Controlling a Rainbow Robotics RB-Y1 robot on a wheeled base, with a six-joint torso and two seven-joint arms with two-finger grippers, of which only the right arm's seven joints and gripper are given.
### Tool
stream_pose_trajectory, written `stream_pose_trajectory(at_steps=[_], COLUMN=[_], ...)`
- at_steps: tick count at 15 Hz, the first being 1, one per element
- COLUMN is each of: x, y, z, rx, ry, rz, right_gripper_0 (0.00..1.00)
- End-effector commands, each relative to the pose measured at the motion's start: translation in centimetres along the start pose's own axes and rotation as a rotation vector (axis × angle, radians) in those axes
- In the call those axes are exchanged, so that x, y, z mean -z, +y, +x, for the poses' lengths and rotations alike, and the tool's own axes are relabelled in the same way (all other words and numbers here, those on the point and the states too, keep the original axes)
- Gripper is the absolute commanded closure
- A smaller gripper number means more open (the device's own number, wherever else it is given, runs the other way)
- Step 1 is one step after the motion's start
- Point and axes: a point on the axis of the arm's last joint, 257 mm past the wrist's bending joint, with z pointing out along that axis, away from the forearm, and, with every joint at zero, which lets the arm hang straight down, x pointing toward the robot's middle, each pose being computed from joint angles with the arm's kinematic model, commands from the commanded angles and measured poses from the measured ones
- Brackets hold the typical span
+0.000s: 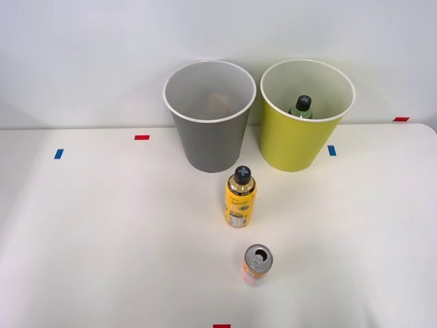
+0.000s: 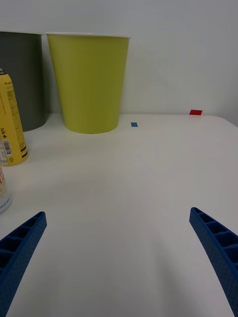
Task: Put cans in the gray bin, plastic bottles in the light green bin
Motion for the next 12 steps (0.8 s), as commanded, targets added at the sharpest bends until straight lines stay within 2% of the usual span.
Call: stream_pose_trajectory(at_steps=[1,12], x=[0.00,0.00], y=[0.00,0.00], z=[0.00,0.00], rx=[0.000,0.000], ry=[0.000,0.000], rz=[0.000,0.000], right_gripper_0=[0.00,0.00])
